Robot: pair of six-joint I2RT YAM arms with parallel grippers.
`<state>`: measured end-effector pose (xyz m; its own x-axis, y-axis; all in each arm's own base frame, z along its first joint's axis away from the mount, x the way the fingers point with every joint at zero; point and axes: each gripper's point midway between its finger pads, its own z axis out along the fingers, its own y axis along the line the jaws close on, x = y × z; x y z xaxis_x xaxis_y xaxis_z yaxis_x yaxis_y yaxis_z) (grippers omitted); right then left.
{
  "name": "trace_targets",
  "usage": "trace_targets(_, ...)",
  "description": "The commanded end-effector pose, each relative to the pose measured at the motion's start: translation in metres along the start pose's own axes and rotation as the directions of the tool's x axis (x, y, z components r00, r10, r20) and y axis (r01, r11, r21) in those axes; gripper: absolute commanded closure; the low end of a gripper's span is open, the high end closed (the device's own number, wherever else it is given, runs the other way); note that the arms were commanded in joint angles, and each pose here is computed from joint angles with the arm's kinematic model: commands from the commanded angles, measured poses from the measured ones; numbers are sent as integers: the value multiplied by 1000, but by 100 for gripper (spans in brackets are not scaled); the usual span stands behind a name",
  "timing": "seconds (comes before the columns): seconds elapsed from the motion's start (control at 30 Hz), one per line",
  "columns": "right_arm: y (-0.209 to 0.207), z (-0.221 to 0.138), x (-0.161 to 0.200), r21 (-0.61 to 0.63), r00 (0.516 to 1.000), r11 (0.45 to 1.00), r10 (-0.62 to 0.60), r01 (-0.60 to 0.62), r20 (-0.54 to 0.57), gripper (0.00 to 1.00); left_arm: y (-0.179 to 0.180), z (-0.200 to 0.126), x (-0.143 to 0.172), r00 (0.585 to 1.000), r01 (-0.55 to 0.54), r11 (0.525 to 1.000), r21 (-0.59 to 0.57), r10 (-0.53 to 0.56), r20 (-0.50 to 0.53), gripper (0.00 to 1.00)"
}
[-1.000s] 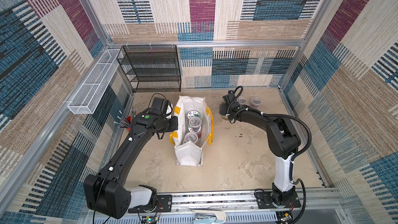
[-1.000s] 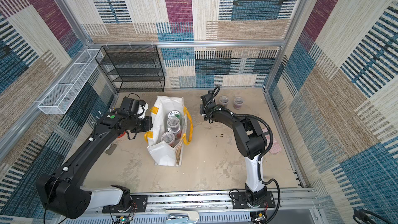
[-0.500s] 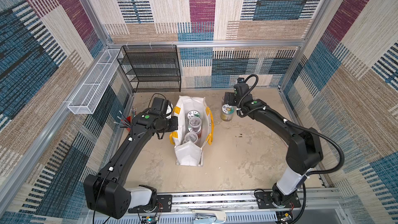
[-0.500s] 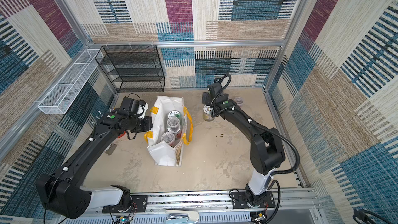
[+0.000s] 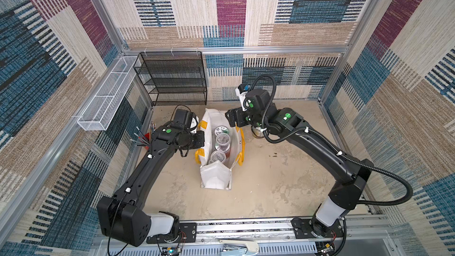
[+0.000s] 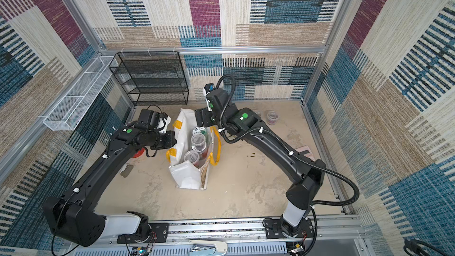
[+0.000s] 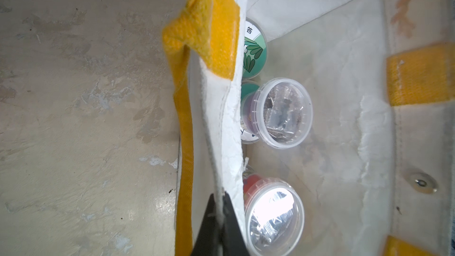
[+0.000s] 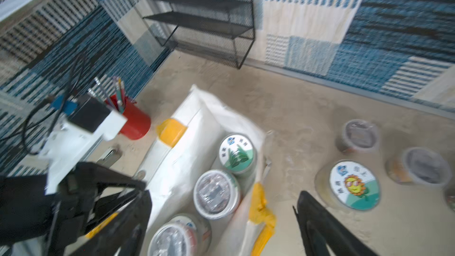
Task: Take out the seed jars from the canvas bag
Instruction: Pick up the seed jar from the canvas bag.
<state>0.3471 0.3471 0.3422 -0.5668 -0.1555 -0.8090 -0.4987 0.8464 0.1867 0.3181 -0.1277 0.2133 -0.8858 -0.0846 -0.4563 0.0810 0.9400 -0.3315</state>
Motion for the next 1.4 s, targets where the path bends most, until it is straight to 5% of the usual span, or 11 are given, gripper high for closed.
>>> trace_targets(0.0,19,8,44,1,984,1000,-17,18,-175,8,-1,5,3,1000,12,1000,13,-12,-20,100)
trace_targets(0.17,43,21,85,1,952,998,-53,56,-301,10,6,15,18,997,32,999,-3,-32,-70,100)
trace_targets(0.43,28,36,116,60,935,996,-42,68,-353,10,9,11,19,998,29,999,-20,-30,-60,100)
trace_targets(0.7,36,60,97,80,951,994,-49,76,-305,10,7,7,17,999,25,1000,-13,-26,-47,100)
trace_targets(1.37,6,112,114,142,941,987,-25,78,-338,8,7,7,17,998,37,999,-12,-37,-49,100)
